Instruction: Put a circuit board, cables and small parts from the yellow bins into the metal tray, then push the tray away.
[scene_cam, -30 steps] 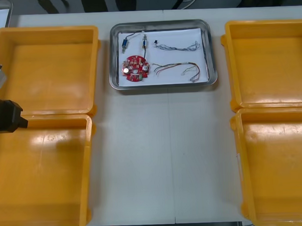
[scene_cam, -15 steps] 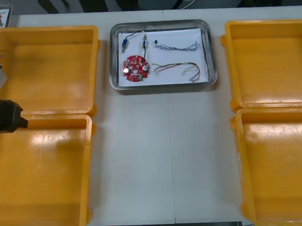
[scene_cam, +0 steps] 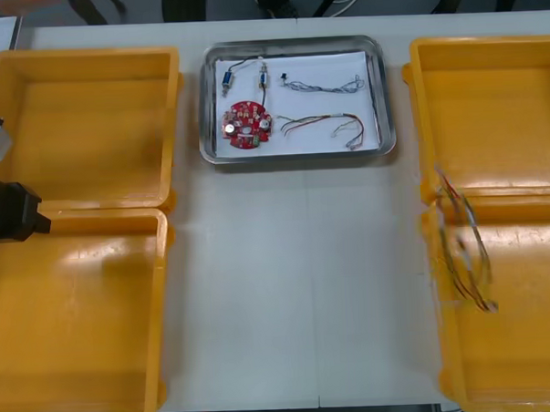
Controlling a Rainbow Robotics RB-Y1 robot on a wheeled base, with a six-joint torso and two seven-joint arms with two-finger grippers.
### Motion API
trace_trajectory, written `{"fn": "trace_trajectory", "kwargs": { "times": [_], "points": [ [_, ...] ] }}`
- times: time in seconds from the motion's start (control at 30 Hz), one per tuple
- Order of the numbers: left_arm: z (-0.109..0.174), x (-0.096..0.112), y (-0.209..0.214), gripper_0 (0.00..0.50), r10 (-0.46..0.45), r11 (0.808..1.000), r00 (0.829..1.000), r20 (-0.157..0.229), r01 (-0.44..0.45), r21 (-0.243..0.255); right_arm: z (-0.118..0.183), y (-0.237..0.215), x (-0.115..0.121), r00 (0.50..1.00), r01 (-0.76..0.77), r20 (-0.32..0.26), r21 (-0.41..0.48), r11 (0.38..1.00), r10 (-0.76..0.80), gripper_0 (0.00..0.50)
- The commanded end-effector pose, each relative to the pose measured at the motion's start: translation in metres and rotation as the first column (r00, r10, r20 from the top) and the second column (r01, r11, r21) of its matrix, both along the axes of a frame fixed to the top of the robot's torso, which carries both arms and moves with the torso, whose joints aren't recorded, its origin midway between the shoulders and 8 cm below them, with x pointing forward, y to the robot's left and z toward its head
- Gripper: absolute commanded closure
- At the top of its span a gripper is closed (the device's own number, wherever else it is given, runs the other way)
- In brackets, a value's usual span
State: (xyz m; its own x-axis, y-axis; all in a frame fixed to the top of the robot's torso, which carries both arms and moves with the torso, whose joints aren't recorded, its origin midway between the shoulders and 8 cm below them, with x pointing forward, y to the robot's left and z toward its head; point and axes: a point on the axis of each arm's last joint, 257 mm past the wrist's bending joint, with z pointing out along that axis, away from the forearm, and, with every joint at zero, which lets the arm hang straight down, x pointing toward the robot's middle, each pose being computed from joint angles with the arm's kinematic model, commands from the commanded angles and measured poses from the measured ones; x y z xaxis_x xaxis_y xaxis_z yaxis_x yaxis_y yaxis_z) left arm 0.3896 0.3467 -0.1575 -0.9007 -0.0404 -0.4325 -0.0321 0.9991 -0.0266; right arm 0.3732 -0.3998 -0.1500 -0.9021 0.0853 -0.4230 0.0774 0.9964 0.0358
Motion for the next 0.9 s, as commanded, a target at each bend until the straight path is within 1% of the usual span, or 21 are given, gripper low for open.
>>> {"fn": "trace_trajectory", "kwargs": {
  "times": [0.03,0.9],
  "points": [
    [0.0043,-0.0027,0.0031,0.000,-0.025,0.999,1.000,0.019,0.024,0.021,0.0170,-0.0143,-0.0002,0.999,-0.033,0.023,-0.055,0.998,0.034,0.000],
    [0.0043,-0.0027,0.0031,0.000,-0.025,0.999,1.000,0.019,0.024,0.021,0.0170,-0.0143,-0.0002,0.999,-0.033,0.023,-0.055,0.998,0.034,0.000]
  ]
}}
